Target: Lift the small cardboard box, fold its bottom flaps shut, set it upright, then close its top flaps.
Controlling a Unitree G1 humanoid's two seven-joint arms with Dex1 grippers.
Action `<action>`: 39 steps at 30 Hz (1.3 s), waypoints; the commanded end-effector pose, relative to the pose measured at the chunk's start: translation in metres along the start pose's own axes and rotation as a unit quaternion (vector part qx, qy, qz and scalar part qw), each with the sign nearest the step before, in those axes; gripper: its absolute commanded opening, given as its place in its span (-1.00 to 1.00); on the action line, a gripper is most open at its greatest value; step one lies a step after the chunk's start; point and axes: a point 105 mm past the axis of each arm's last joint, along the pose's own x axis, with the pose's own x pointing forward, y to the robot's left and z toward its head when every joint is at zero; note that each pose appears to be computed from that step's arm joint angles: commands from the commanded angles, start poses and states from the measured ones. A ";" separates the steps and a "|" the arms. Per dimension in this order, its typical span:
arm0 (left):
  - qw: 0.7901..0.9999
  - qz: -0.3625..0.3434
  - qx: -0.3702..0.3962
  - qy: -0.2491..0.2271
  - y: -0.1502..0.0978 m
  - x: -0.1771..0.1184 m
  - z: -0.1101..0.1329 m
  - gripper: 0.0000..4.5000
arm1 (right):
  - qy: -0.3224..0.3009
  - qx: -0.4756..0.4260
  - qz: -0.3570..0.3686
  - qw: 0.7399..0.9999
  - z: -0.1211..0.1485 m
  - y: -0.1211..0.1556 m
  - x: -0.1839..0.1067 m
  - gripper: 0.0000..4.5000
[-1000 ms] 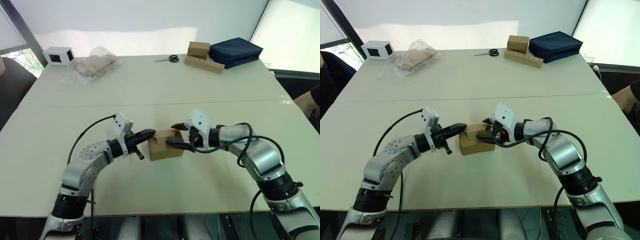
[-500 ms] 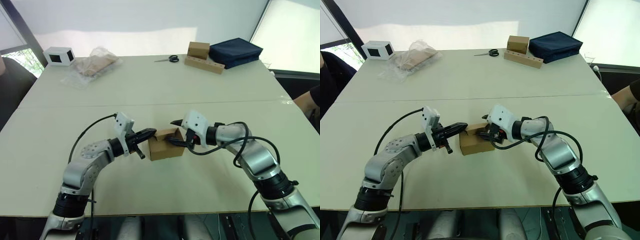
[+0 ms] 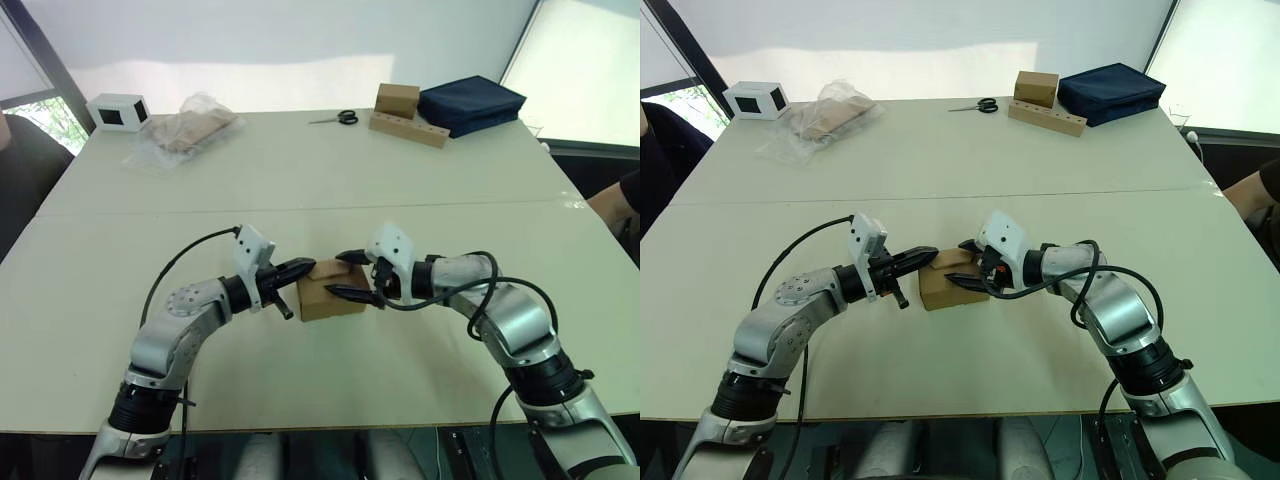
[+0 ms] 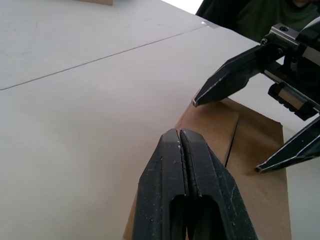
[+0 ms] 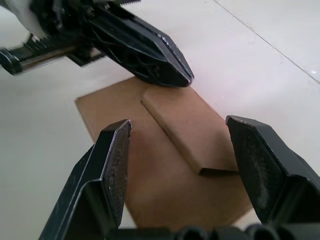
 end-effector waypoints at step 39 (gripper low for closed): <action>0.989 0.074 0.092 -0.086 0.009 -0.029 0.043 -1.00 | -0.090 0.104 0.007 0.990 0.019 -0.001 -0.035 0.39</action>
